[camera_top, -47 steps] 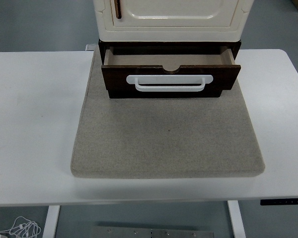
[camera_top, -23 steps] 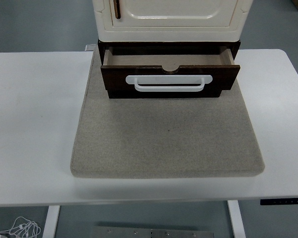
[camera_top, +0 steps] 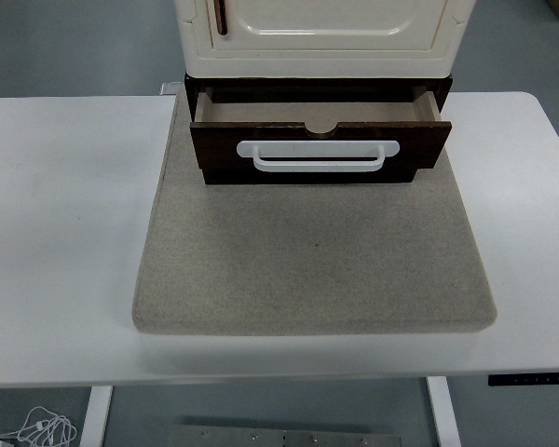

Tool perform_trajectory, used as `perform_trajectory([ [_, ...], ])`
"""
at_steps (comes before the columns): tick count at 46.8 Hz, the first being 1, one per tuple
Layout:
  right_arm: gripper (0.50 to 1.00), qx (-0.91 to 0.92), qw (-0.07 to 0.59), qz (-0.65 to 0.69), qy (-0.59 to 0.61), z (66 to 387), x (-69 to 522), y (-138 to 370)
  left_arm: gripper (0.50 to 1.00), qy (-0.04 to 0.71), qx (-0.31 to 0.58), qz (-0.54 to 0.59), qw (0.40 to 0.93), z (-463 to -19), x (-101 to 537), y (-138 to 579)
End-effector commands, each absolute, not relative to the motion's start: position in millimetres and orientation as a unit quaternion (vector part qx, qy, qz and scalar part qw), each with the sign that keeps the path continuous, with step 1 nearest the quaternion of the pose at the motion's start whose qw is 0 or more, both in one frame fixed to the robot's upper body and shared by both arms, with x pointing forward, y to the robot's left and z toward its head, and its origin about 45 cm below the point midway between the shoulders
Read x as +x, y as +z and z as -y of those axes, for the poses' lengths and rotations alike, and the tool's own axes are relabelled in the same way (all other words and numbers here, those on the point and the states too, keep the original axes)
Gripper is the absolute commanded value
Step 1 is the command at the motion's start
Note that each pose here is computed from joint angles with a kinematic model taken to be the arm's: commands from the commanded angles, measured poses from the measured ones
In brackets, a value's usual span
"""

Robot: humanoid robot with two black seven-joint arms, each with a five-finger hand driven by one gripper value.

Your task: Open the drawer under the combination cabinet

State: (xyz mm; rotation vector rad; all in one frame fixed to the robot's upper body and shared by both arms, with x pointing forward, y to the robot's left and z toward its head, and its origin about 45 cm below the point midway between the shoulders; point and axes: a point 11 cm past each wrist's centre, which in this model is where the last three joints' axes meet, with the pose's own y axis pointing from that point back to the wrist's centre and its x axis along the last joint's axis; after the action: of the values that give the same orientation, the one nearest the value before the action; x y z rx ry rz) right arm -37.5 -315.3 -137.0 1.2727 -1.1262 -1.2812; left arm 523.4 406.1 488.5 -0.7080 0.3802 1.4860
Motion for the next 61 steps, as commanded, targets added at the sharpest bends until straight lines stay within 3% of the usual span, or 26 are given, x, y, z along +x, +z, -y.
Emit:
perform_trajectory([
  [1,0.926,0.522,0.486,0.461,-0.527,315,-39,-137,1.000,0.665,-0.300,-0.198,0.654,-403,529,454],
  [10,0.926,0.523,0.486,0.460,-0.527,315,-39,-137,1.000,0.658,-0.288,-0.256,0.647,-384,534,398],
  [31,0.926,0.519,0.487,0.454,-0.536,313,-51,-136,1.000,0.658,-0.287,-0.324,0.616,-376,532,343],
  [61,0.926,0.514,0.490,0.450,-0.542,313,-62,-136,1.000,0.628,-0.265,-0.383,0.623,-304,535,289],
])
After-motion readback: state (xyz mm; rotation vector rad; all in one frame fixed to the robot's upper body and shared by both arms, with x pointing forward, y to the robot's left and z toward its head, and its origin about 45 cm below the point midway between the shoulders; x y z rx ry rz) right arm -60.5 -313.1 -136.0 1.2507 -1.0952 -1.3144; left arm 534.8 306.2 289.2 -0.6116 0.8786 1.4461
